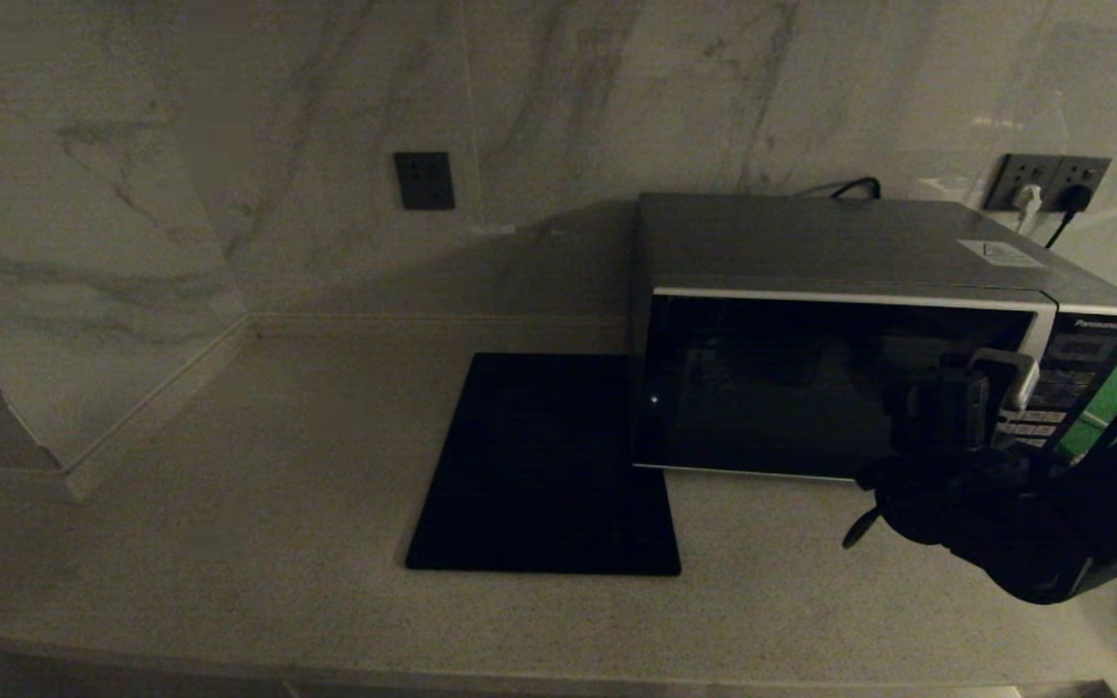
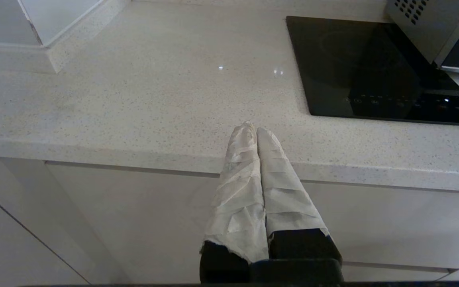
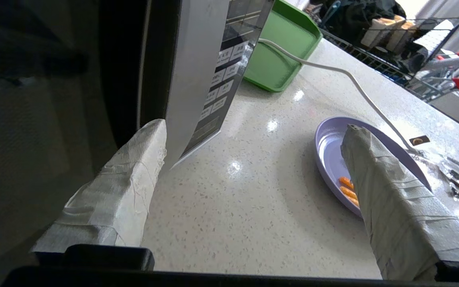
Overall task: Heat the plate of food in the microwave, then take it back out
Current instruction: Open the microwave oven
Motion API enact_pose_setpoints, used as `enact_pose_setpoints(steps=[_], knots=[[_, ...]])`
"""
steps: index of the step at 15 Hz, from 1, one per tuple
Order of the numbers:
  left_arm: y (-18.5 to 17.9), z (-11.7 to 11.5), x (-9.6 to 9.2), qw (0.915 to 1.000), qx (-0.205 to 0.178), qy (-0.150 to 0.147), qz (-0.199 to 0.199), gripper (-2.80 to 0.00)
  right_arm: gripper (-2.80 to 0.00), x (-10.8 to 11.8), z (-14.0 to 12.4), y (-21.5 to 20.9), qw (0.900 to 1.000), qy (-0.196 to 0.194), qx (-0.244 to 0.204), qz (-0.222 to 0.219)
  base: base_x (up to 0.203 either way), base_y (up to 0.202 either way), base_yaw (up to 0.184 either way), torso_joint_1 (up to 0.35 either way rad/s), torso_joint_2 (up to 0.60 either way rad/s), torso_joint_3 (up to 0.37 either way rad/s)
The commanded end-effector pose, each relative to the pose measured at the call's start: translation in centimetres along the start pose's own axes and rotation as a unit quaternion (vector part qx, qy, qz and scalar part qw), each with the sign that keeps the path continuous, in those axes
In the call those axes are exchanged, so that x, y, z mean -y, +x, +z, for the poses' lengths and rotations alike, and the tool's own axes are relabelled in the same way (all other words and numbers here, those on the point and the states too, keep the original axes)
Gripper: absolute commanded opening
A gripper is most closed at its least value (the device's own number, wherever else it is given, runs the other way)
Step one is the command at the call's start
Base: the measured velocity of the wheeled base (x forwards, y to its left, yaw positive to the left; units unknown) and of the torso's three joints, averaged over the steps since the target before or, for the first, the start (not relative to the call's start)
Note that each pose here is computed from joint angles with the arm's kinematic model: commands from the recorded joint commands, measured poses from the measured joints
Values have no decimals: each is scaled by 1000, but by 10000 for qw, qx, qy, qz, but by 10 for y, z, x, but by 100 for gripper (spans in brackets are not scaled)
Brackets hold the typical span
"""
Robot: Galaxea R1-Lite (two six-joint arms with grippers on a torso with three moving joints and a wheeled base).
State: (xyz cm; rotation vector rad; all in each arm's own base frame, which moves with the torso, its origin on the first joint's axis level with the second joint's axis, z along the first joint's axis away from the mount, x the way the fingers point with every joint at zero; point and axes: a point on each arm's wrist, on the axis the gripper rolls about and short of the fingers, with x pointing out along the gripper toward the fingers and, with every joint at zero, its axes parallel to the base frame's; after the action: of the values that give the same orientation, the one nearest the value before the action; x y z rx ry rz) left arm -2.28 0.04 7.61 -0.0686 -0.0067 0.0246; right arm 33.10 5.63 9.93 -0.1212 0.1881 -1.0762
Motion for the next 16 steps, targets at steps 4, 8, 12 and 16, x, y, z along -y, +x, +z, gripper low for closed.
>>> enact_pose_setpoints(steps=[4,8,12,16], knots=[[0,0,0,10000,5,-2,-2,-280,0,-4,-1,9,9999,45,-6,-139,0,0,0,0,0,0],[0,0,0,10000,7,-2,0,-280,0,-6,-6,15,9997,43,-24,-221,0,0,0,0,0,0],[0,0,0,10000,1,-2,-5,-280,0,-7,-8,16,9997,47,-22,-222,0,0,0,0,0,0],[0,0,0,10000,1,-2,2,-280,0,-7,-7,15,9998,64,-15,-213,0,0,0,0,0,0]])
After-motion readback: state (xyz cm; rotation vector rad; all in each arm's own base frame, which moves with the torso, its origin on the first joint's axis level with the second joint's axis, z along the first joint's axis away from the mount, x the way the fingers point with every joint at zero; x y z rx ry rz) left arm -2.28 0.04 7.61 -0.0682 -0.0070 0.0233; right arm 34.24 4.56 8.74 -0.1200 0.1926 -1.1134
